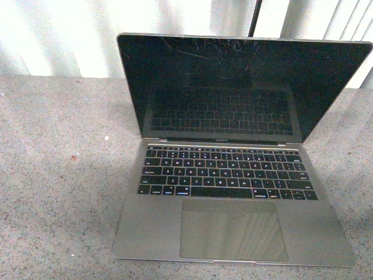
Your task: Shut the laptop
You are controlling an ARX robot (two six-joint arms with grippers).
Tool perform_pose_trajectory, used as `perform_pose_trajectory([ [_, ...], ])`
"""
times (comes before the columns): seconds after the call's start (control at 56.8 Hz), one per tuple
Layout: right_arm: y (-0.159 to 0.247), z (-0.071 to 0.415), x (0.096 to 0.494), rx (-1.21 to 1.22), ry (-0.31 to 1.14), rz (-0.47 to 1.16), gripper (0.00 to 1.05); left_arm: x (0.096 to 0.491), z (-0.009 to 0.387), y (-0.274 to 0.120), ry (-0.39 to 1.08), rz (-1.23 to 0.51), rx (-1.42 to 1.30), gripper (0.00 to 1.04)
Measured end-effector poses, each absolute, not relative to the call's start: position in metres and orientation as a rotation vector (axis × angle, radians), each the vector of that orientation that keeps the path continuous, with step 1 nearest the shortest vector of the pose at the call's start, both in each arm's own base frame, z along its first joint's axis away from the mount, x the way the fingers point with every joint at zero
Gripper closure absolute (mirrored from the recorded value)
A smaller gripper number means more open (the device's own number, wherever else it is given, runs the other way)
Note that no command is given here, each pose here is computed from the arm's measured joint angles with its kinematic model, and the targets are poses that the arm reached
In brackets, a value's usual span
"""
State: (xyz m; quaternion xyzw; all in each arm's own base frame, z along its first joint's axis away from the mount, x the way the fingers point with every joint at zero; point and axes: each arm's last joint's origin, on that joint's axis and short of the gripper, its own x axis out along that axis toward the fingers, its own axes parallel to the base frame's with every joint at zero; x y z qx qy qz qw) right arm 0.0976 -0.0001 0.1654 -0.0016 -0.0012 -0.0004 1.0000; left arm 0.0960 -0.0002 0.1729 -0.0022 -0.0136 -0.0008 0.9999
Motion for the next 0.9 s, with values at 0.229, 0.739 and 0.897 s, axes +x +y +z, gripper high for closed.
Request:
perform_pose_trajectory([
  [0.229,-0.0001,0.1654,0.0976,-0.003,-0.002,-0.001,0.07,0.096,0.1729,-0.0002,-0.027,-0.002,-0.004,0.07],
  [0.739,-0.0001,0.1654,0.0976,-0.003,-0.002,-0.001,0.07,0.096,0.1729,-0.0002,-0.027,-0.002,-0.004,0.07],
  [0.897,-0.0001,0.1654,0.0976,-0.003,-0.002,-0.001,0.07,0.096,0.1729,-0.0002,-0.027,-0.002,-0.004,0.07],
])
